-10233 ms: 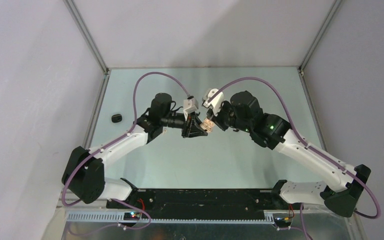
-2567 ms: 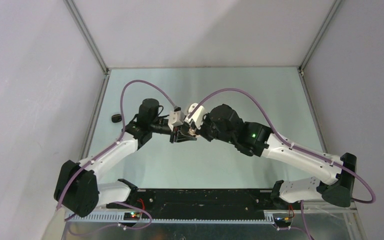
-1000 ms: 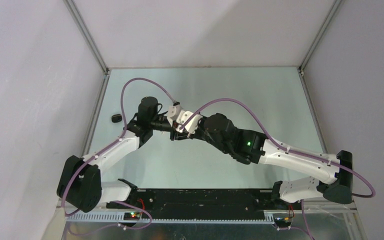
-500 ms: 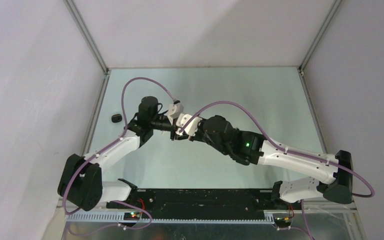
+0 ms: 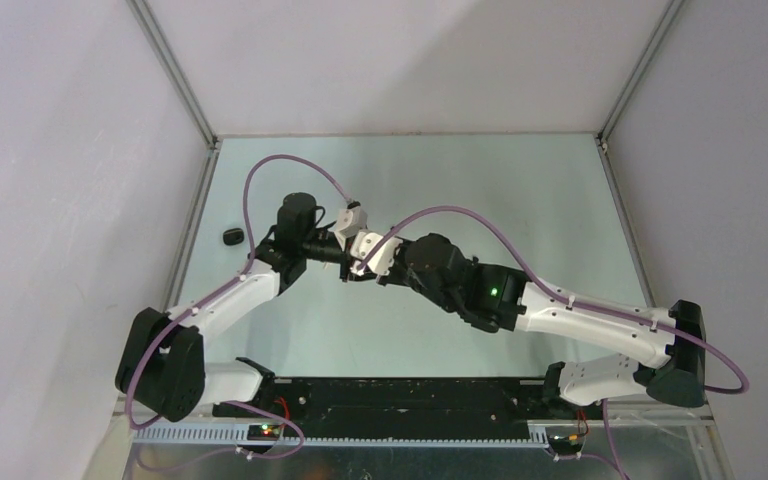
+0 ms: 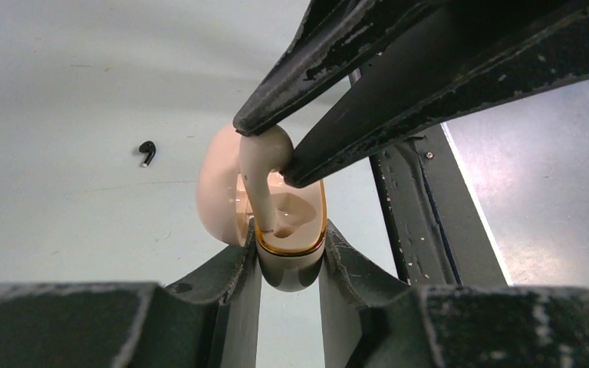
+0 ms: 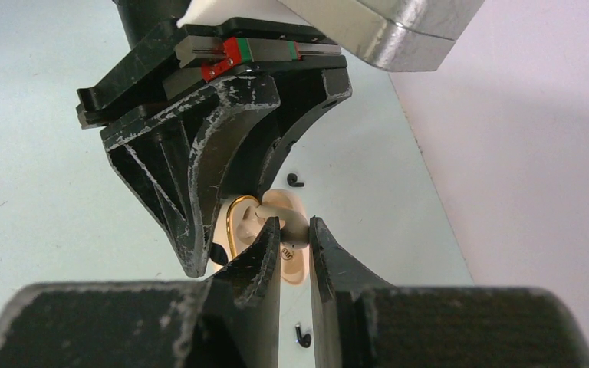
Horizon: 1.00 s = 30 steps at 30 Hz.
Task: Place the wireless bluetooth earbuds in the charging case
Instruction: Place the earbud in the charging case.
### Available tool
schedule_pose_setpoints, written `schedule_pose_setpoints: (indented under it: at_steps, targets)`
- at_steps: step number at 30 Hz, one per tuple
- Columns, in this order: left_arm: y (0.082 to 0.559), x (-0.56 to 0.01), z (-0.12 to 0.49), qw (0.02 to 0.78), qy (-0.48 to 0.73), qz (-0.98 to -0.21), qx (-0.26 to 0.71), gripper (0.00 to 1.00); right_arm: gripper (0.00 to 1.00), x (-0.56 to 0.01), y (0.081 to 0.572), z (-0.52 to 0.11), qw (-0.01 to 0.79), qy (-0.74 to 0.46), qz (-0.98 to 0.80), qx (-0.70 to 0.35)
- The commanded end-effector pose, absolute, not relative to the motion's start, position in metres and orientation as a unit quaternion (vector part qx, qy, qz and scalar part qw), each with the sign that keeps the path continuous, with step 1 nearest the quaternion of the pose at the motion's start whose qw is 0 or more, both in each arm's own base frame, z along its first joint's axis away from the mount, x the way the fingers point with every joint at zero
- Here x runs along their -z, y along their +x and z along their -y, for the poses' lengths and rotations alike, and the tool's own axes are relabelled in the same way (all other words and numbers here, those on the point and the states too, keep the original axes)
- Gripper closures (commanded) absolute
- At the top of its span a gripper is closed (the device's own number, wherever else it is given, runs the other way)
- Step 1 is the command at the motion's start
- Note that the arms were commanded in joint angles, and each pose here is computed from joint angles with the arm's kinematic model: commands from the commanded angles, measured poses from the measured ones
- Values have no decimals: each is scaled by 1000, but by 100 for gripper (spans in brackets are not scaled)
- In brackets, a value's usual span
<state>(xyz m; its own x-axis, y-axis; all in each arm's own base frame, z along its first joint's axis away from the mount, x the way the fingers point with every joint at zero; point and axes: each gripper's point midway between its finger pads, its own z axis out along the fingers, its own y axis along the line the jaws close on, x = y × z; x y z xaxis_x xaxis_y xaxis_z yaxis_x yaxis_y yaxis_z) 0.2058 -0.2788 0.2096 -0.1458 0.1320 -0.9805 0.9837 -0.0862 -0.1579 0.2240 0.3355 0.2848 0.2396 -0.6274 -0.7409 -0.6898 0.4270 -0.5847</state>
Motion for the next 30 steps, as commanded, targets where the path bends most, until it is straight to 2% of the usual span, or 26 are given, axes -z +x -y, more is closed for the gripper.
schedule_pose_setpoints:
  at_steps: [1, 30]
  targets:
    - [208, -223, 281, 411, 522, -526, 531, 100, 98, -296, 220, -338, 593, -530, -605, -33]
    - [211, -225, 282, 398, 511, -535, 542, 100, 98, -282, 216, -344, 586, -545, -599, -20]
